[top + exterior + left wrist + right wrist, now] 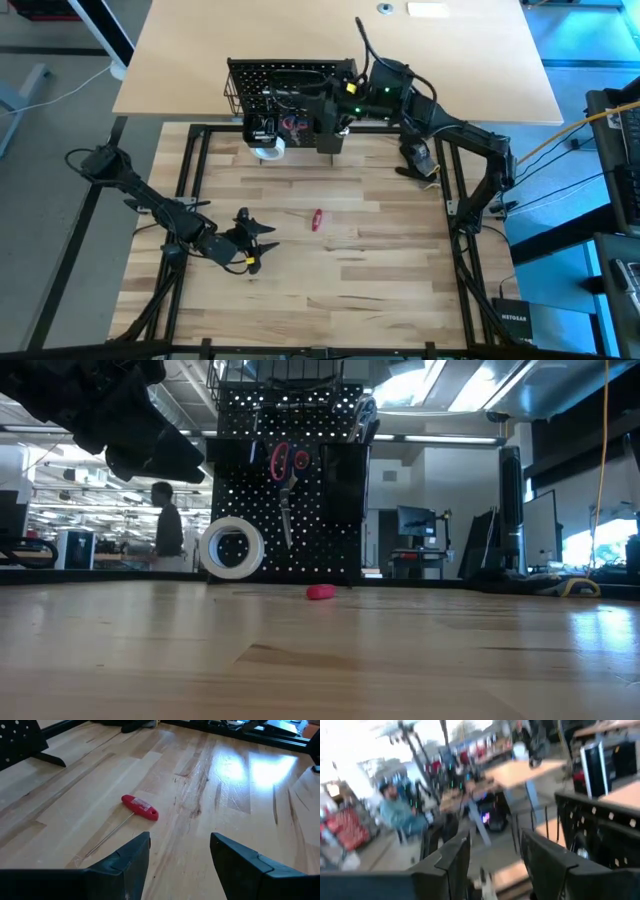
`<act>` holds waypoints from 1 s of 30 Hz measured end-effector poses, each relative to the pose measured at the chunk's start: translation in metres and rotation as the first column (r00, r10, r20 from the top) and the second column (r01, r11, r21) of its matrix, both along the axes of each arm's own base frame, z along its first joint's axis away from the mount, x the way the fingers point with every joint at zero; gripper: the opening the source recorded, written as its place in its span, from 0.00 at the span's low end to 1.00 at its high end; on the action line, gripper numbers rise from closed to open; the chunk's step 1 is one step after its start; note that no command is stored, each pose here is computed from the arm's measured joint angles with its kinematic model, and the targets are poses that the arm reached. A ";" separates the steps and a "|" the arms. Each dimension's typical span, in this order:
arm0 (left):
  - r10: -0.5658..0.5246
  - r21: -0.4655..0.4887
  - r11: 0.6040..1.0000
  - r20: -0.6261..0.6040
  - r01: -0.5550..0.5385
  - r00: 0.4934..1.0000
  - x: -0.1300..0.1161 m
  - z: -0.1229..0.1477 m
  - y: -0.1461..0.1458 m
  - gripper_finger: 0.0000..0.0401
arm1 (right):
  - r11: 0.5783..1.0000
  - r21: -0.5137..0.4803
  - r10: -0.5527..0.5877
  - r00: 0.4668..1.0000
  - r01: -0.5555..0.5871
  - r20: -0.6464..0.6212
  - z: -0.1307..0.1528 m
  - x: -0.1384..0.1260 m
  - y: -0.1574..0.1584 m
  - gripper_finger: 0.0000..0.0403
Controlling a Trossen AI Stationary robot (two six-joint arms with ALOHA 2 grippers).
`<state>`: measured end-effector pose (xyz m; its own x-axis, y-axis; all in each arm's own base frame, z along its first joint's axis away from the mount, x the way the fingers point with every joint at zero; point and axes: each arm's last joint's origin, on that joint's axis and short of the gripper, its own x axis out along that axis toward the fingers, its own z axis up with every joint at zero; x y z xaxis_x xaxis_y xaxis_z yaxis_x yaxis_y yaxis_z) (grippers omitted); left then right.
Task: Hang tools onto peg board
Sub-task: Put the transparent safety glasses into the black basket on the peg board, then put the red allen wrench into the right black bin on the peg board
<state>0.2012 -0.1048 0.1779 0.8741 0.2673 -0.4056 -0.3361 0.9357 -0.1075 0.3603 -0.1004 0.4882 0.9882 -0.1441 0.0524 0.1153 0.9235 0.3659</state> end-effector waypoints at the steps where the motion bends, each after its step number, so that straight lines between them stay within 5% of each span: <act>1: 0.001 -0.002 1.000 0.001 -0.001 1.000 0.000 0.000 0.000 0.49 | 1.000 -0.010 0.013 0.999 -0.013 -0.030 0.003 -0.002 0.003 0.43; 7: 0.002 -0.006 1.000 0.002 -0.002 1.000 0.000 0.000 0.000 0.49 | 0.995 -0.060 0.058 0.968 -0.075 -0.244 0.018 -0.020 0.035 0.43; 15: 0.006 -0.022 1.000 0.015 -0.006 1.000 0.001 0.001 0.000 0.49 | 0.989 -0.136 -0.017 0.858 -0.062 -0.513 0.014 -0.050 0.086 0.43; 20: 0.007 -0.021 1.000 0.014 -0.007 1.000 0.001 0.001 0.000 0.49 | 0.972 -0.220 -0.079 0.771 -0.081 -0.632 0.002 -0.060 0.125 0.43; 30: 0.001 0.000 1.000 -0.005 -0.001 1.000 0.004 0.000 0.006 0.49 | 0.918 -0.329 -0.099 0.677 -0.220 -0.729 -0.054 -0.053 0.201 0.43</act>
